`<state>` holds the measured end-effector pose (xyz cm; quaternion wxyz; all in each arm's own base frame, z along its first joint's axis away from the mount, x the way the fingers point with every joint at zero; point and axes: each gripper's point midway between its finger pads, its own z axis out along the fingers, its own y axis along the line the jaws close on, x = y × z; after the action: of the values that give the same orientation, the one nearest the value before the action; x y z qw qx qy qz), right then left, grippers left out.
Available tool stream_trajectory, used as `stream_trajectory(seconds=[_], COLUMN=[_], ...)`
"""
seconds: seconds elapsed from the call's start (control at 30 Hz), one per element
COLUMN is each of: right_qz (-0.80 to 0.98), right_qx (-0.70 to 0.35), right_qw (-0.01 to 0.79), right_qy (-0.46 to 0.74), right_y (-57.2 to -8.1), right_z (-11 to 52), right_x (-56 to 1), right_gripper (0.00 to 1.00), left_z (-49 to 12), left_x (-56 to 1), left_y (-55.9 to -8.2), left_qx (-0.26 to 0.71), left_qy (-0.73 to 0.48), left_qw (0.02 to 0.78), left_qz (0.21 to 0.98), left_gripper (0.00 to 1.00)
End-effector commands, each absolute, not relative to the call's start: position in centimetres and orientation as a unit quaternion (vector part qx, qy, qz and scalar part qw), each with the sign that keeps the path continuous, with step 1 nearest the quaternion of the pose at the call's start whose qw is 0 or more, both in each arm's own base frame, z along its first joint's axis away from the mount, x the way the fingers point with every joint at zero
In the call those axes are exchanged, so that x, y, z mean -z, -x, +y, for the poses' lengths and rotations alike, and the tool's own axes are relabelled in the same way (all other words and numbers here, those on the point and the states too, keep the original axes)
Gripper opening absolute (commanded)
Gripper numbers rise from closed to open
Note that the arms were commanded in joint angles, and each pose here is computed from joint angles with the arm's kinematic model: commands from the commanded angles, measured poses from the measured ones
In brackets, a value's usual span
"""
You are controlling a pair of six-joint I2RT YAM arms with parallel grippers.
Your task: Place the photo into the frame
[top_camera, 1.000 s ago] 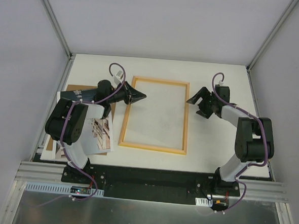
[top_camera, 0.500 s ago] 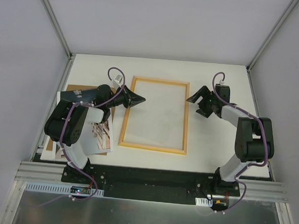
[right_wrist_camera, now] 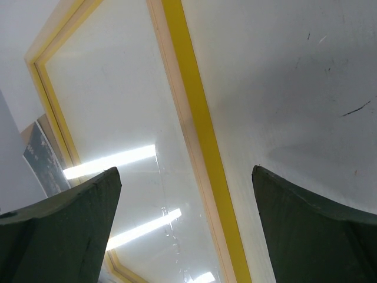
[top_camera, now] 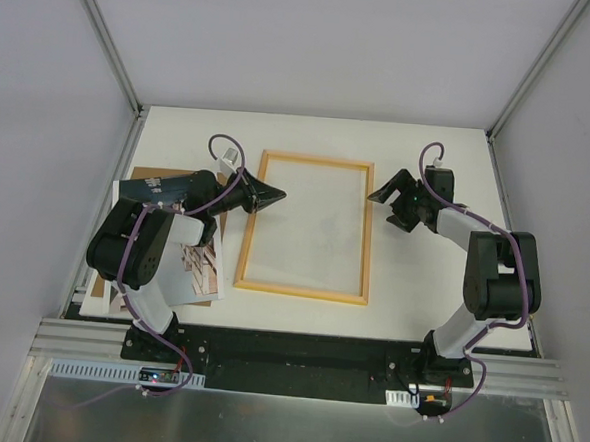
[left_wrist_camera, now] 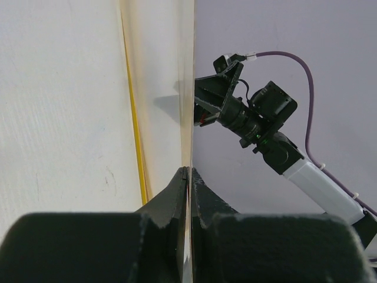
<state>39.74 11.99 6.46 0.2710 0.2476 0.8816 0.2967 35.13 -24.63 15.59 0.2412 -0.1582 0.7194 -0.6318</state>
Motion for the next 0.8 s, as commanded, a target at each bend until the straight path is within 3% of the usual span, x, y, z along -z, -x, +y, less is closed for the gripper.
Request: stream_trajectory(seconds=[0.0,0.77], right_qz=[0.874,0.876], right_qx=[-0.307,-0.307], right_qw=[0.288,0.286], right_qy=[-0.244,-0.240], right_y=[-40.5,-40.6], right_z=[12.0,12.1], right_x=[-7.3,-7.0], right_gripper=[0.95,0.95], left_z=[-25.0,-25.6], left_x=[-19.1,-17.8], left_y=[-35.2,-35.6], left_qx=[0.662,0.665], left_qy=[0.121,0.115], left_qw=[0.280,0.258], left_qz=[0.684,0.691], left_gripper=[0.00,0.00])
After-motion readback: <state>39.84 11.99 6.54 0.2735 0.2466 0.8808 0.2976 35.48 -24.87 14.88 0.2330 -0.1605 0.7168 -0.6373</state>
